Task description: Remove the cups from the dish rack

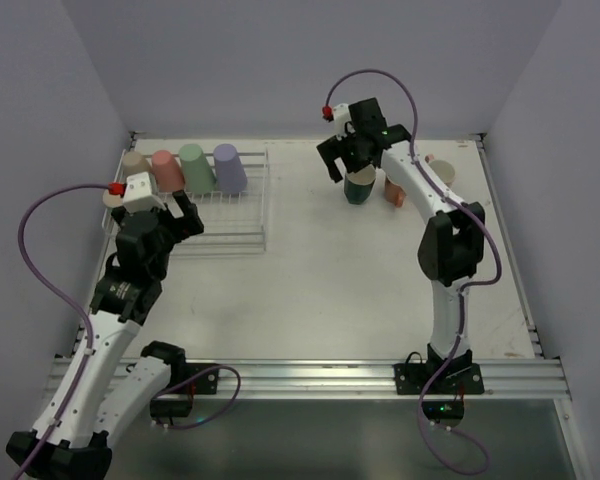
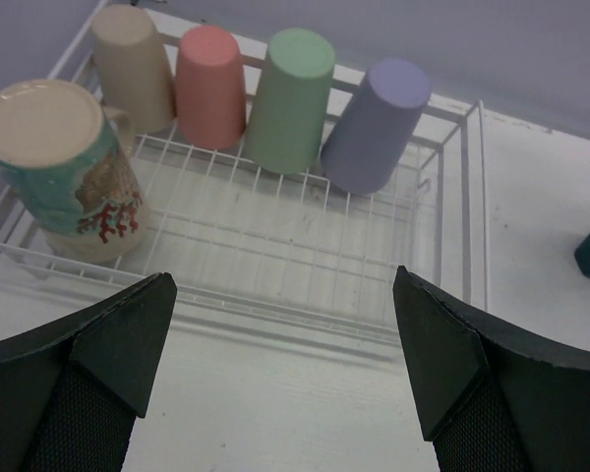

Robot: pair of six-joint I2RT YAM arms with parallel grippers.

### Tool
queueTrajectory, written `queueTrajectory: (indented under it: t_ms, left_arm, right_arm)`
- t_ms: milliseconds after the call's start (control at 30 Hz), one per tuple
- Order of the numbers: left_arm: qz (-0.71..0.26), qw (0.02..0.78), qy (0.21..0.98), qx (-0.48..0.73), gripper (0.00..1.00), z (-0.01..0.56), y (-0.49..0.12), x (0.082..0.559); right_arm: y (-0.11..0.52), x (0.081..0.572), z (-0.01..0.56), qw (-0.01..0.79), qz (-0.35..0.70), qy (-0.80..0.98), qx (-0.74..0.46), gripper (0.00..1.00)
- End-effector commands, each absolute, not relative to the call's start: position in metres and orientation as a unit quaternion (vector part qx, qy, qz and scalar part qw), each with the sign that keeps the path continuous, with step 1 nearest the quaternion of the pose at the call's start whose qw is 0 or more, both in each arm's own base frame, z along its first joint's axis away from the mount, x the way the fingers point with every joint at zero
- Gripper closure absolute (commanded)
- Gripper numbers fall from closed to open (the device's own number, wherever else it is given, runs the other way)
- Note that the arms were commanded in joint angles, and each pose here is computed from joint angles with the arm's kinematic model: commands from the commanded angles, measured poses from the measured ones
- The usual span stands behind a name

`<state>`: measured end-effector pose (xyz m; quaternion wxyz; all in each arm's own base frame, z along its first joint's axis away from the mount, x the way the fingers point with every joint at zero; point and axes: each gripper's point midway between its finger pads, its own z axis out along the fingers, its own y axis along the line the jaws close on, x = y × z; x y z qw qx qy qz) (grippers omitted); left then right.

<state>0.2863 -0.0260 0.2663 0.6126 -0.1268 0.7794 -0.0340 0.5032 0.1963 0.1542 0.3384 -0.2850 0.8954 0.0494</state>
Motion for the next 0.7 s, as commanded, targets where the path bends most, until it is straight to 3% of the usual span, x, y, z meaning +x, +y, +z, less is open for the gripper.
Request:
queueTrajectory:
  t_ms: [0, 367, 667]
  left_arm:
    - [0.01, 0.638, 0.746, -0.19, 0.0, 0.302, -0.001, 0.289]
    - [0.143, 0.578, 0.749, -0.29, 0.0, 0.275, 0.076, 0.318]
    - [0.186, 0.544, 0.753, -0.319, 0.0, 0.252, 0.119, 0.334]
  right_arm:
    - [0.21, 0.5, 0.256, 0.454, 0.104, 0.845, -0.264, 0.01]
    - [0.23, 0.442, 0.345, 0.535, 0.207, 0.784, -0.238, 0.01]
    - [0.268, 0.401, 0.368, 0.541, 0.264, 0.747, -0.283, 0.01]
